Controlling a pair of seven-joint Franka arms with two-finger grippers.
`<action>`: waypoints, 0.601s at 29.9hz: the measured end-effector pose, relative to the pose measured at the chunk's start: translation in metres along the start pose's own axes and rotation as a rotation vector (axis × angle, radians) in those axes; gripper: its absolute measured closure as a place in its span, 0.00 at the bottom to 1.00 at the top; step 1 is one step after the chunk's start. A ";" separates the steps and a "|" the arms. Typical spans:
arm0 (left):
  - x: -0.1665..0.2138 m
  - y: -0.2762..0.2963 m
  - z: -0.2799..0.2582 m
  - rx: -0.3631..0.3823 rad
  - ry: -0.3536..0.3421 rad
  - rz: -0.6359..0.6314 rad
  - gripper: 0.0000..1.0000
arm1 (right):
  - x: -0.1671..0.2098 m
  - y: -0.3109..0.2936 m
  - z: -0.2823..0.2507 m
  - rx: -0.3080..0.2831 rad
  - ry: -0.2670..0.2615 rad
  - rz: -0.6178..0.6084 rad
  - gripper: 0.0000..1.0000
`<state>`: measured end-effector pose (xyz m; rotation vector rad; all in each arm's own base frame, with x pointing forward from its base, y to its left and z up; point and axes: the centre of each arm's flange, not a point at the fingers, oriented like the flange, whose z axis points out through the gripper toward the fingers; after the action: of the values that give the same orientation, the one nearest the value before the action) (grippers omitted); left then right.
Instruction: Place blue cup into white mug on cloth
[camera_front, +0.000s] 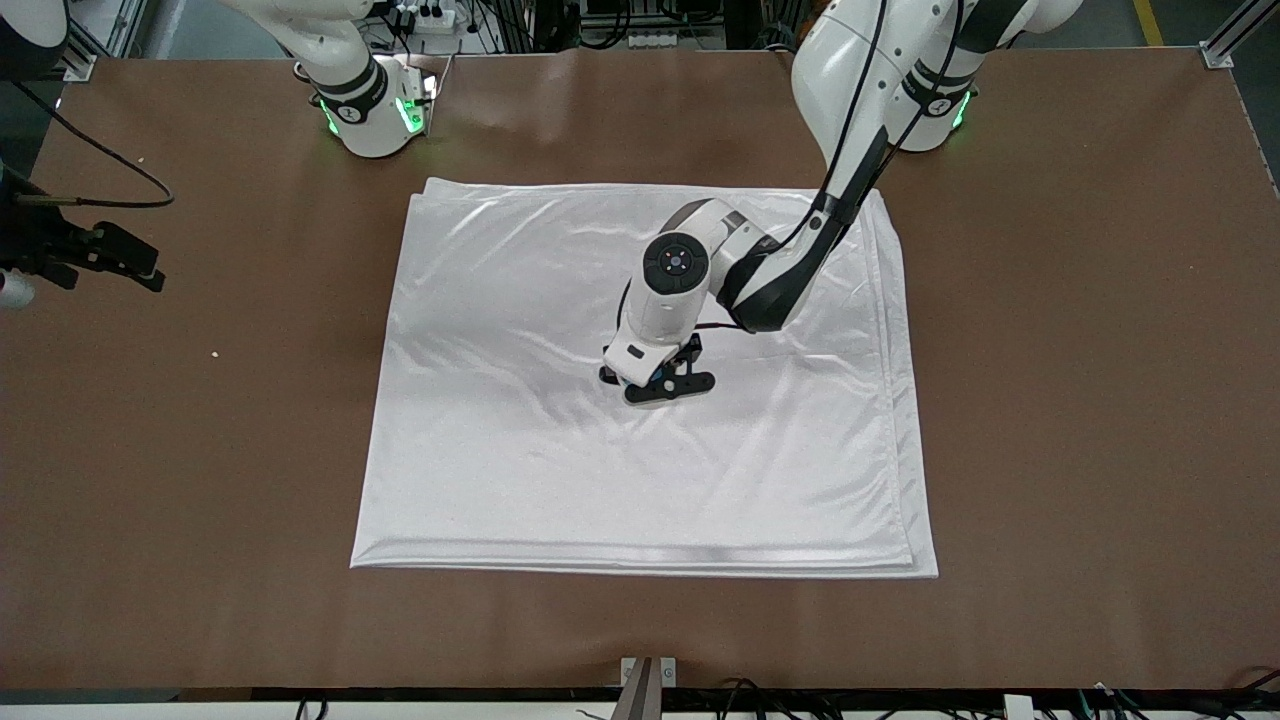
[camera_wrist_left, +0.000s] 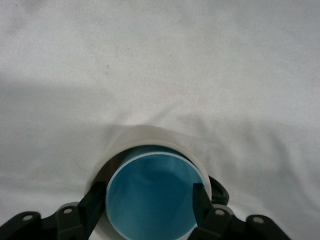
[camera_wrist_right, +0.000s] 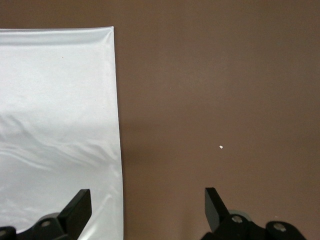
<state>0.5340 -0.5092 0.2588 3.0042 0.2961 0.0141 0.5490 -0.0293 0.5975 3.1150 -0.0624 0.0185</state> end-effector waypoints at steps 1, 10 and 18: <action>0.001 0.001 -0.003 -0.004 0.003 0.000 0.14 | 0.000 0.000 0.000 0.000 0.000 0.000 0.00; 0.012 0.002 -0.042 -0.041 0.043 -0.009 0.00 | 0.000 0.000 0.000 0.000 0.000 0.000 0.00; 0.022 -0.004 -0.054 -0.049 0.054 -0.025 0.00 | 0.000 -0.001 0.000 0.000 0.000 -0.001 0.00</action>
<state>0.5536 -0.4946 0.3116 2.9552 0.3334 0.0988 0.5492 -0.0288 0.5975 3.1151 -0.0616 0.0191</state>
